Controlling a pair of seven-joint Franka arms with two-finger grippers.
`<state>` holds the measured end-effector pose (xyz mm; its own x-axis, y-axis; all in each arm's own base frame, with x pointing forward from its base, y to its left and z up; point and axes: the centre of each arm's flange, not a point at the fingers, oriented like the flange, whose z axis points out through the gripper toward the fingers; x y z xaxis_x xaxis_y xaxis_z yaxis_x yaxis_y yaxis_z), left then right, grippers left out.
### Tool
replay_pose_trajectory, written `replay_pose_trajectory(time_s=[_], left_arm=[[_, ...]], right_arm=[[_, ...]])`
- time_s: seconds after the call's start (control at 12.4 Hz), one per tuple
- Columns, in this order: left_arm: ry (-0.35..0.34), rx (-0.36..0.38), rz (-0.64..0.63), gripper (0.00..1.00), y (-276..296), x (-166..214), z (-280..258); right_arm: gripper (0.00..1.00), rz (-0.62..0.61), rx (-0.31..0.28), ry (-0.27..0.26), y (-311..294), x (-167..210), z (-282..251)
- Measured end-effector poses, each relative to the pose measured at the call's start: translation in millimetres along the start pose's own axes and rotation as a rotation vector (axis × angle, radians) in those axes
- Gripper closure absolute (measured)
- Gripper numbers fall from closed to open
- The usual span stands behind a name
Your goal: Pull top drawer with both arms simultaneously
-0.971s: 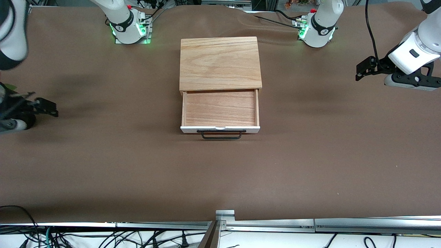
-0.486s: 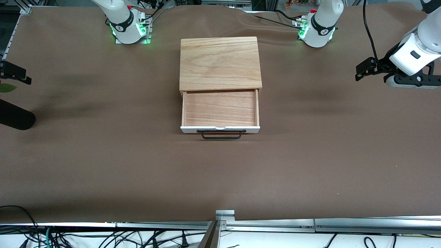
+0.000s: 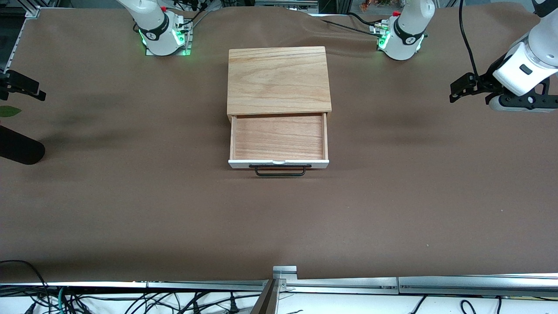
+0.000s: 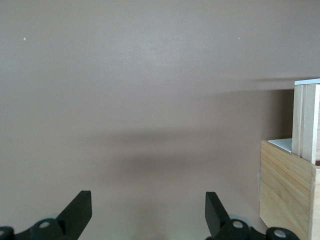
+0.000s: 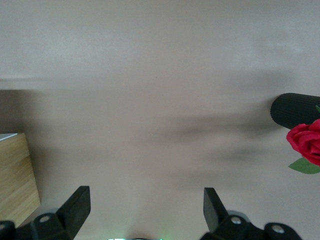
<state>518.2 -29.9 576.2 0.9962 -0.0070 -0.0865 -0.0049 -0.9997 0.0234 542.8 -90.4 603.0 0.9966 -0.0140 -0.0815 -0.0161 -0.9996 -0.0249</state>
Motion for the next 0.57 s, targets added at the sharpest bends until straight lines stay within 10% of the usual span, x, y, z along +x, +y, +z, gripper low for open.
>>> replay_pose_trajectory(time_s=[0.57], left_arm=[[0.0,0.0,-0.016,0.0,0.2,0.0,0.0]], right_arm=[[0.0,0.021,-0.003,-0.007,-4.5,3.7,4.5]])
